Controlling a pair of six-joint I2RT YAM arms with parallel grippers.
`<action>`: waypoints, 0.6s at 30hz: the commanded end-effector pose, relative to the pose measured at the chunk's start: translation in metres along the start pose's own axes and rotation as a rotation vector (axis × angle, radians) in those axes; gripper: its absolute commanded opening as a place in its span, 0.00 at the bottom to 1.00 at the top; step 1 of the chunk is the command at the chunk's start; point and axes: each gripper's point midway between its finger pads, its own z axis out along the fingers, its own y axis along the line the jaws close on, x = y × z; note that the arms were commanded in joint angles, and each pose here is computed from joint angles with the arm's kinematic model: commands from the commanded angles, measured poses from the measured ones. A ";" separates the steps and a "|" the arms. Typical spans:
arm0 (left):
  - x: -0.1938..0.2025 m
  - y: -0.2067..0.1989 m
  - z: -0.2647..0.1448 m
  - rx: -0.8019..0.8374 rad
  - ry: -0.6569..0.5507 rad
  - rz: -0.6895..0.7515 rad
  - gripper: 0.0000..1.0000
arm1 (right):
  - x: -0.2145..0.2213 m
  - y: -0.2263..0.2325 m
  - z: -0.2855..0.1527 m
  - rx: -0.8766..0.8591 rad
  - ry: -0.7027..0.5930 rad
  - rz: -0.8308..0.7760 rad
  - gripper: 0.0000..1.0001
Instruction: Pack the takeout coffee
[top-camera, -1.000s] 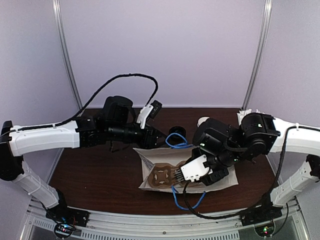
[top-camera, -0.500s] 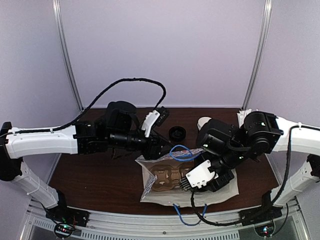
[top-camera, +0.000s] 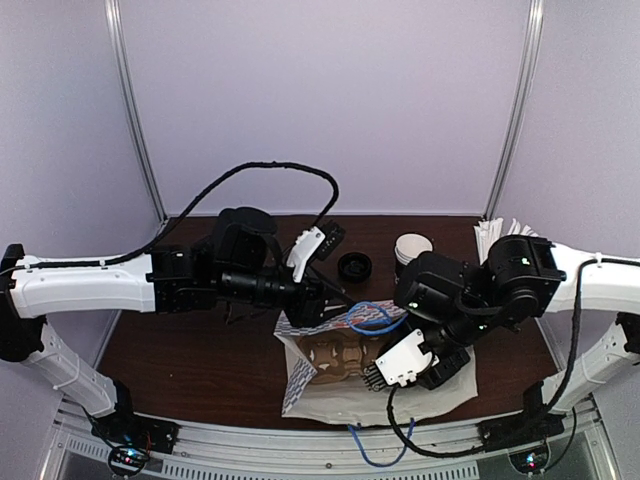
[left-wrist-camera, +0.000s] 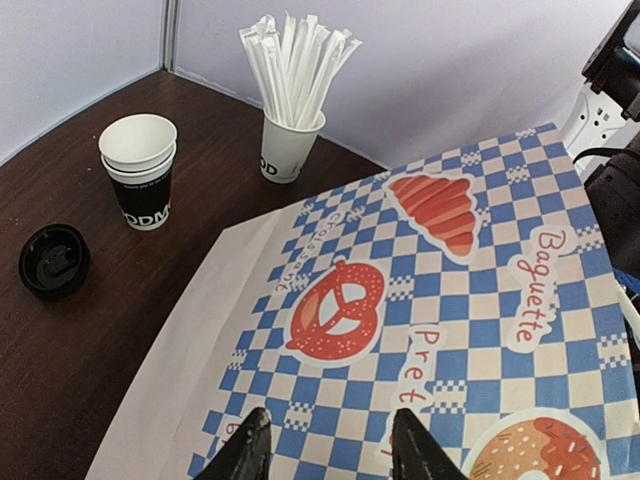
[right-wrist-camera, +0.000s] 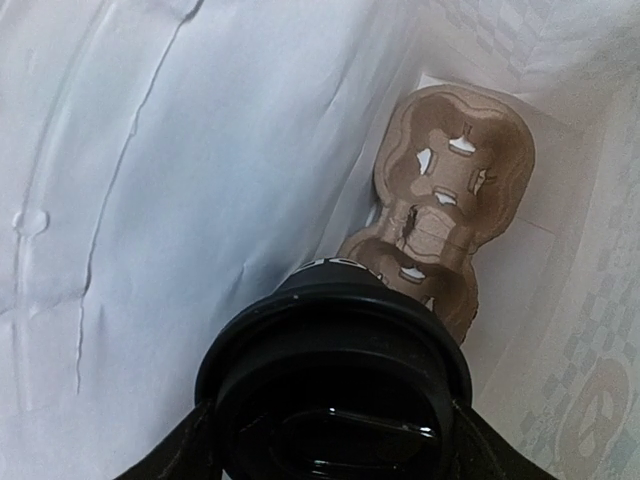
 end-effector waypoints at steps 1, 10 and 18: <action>-0.018 -0.005 -0.002 0.005 -0.047 0.029 0.42 | 0.004 -0.017 -0.002 0.115 0.033 -0.012 0.56; -0.014 -0.006 0.001 0.016 -0.030 0.041 0.42 | 0.011 -0.048 0.009 0.280 0.111 0.012 0.57; -0.013 -0.007 0.003 0.025 -0.026 0.049 0.41 | 0.011 -0.047 0.036 0.289 0.125 0.017 0.58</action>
